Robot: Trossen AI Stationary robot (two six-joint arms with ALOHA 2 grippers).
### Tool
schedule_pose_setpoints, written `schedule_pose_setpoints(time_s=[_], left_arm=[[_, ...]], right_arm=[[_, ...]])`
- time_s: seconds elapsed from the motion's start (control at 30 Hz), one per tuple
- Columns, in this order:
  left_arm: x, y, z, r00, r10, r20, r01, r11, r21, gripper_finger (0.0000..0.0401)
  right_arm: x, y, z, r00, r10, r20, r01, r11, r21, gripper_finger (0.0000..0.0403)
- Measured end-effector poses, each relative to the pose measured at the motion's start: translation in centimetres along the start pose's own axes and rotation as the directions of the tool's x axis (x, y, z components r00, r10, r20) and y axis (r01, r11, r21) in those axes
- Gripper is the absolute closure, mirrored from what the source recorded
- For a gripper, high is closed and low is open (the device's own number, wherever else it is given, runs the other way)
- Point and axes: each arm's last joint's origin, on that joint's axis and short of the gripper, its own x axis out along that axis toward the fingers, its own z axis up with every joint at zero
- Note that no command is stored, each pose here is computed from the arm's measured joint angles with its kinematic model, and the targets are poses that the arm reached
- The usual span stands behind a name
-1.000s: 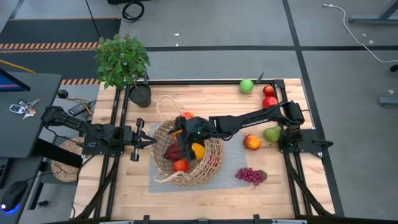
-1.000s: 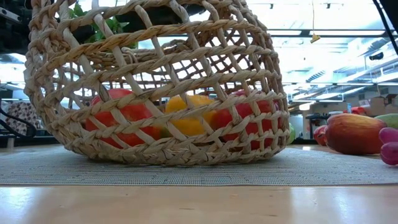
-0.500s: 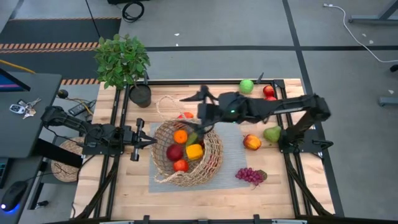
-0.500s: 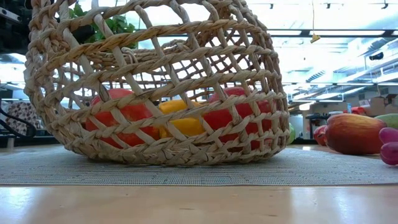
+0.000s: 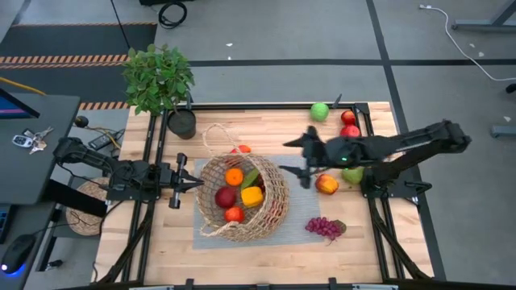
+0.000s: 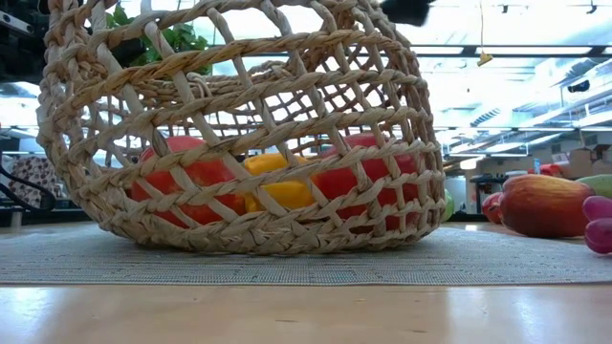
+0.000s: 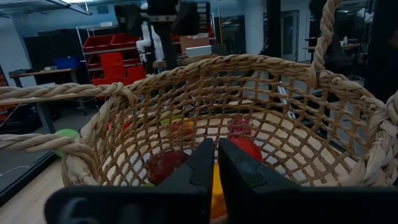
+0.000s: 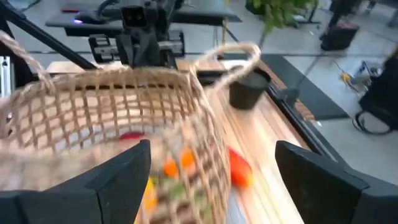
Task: Build produce basket
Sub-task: Put the red apple into the brown woven basket
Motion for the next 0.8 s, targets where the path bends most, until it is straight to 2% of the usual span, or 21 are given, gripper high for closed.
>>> schedule_pose_setpoints(time_s=[0.13,0.27,0.4,0.5,0.8], left_arm=[[0.0,0.0,0.0,1.0,0.0,-0.001,0.0,1.0,0.0,0.0365],[0.0,0.0,0.0,1.0,0.0,0.0,0.0,1.0,0.0,0.0368],[0.0,0.0,0.0,1.0,0.0,-0.001,0.0,1.0,0.0,0.0373],[0.0,0.0,0.0,1.0,0.0,-0.001,0.0,1.0,0.0,0.0372],[0.0,0.0,0.0,1.0,0.0,0.0,0.0,1.0,0.0,0.0367]], right_arm=[[-2.3,-0.7,-2.9,0.999,-0.033,-0.016,0.034,0.999,0.032,0.0056],[-3.1,-1.2,-5.7,0.999,-0.034,0.018,0.031,0.989,0.142,0.0056],[-2.9,-1.1,-9.1,0.999,-0.012,-0.045,0.022,0.973,0.232,0.0056],[-2.8,-1.1,-11.1,0.991,-0.035,-0.126,0.066,0.964,0.257,0.0056],[-3.0,-1.2,-11.6,0.983,-0.07,-0.17,0.111,0.963,0.247,0.0056]])
